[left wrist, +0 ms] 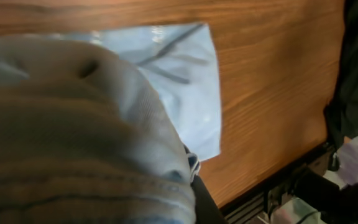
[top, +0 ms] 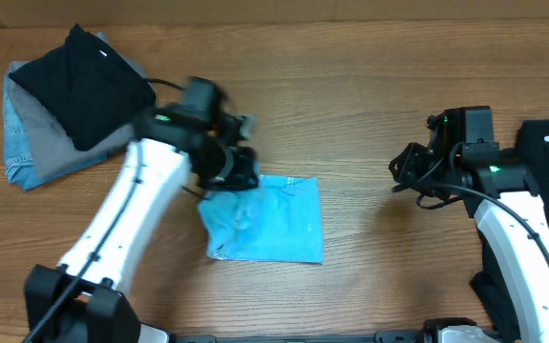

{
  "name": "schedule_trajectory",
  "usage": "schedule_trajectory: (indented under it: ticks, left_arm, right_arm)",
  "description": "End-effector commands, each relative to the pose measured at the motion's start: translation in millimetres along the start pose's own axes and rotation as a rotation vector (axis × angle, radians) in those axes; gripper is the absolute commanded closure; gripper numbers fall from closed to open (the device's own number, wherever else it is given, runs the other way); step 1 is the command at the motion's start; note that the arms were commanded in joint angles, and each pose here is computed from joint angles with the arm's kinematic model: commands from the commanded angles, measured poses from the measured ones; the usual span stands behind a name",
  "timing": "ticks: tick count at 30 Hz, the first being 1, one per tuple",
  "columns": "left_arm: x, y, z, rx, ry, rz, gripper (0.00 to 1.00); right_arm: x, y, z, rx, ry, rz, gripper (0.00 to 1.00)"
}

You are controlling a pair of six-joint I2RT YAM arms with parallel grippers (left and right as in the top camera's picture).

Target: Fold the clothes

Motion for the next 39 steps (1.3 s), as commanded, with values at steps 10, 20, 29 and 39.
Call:
schedule_trajectory:
  ticks: [10,20,29,39]
  left_arm:
    - [-51,-6,62,0.094,0.082,-0.066,0.45]
    - [-7,10,1,0.075,0.214,-0.067,0.52]
    - [51,-27,10,0.219,0.314,-0.076,0.93]
    - [0,-49,90,0.203,0.005,0.03,0.96]
  right_arm:
    - [5,7,-14,-0.04,0.016,-0.034,0.66]
    - [35,-41,-17,0.203,0.244,-0.245,0.55]
    - [35,-63,-2,0.201,0.123,-0.241,0.49]
    - [22,-40,-2,0.125,0.071,-0.143,0.48]
Point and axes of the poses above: each gripper's point midway between its finger pads, its own z axis out along the fingers, its own x axis along the line the jaws close on, y = z × x, the point moved 2 cm from there along -z, back along the fingers, and after that the axes turned 15 degrees about z, right-handed, at the moved point
